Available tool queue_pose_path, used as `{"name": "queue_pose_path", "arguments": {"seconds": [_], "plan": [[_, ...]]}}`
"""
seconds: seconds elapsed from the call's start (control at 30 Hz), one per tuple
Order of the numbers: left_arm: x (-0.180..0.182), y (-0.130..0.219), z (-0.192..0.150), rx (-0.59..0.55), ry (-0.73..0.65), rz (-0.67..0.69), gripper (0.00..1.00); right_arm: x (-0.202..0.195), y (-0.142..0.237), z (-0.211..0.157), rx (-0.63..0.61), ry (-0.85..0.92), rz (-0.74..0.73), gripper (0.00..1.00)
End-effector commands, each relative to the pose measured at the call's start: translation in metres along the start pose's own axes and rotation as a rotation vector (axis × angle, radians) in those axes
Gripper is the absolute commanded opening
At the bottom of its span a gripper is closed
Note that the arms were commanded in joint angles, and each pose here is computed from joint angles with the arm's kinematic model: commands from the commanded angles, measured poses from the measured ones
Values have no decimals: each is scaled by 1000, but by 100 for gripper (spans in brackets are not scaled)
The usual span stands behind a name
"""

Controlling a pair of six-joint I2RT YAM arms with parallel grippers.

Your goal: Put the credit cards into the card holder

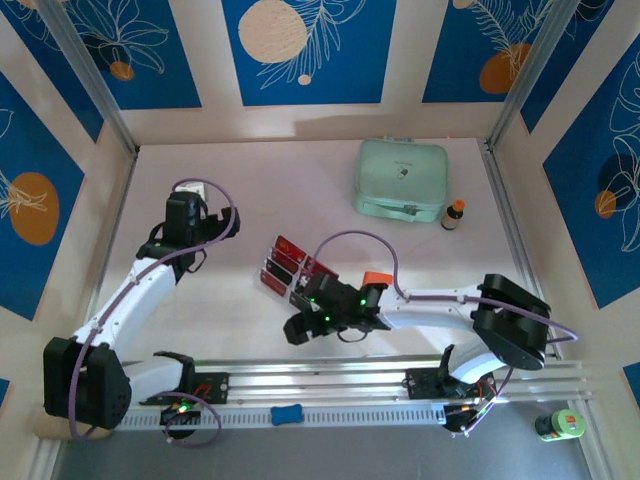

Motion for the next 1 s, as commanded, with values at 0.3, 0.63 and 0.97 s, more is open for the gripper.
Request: {"name": "queue_pose_path", "arguments": {"seconds": [0.3, 0.63, 0.97], "plan": [[0, 3, -7, 51, 73, 33, 100, -23, -18, 71, -133, -3, -3, 87], [25, -2, -56, 203, 182, 207, 100, -28, 24, 73, -172, -3, 71, 86], [25, -19, -85, 306, 116, 284, 100, -56, 45, 60, -212, -84, 40, 86]]}}
Point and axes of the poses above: each hand's point on the last joint's axis, 136 mm out from that joint toward the fingers, its own y axis back along the fingers, its own x axis along the line the jaws close on, z = x × y, the point moved 10 cm from there along y, back along the fingers, and after that the axes turned 9 degrees about y, right-handed, at the moved point
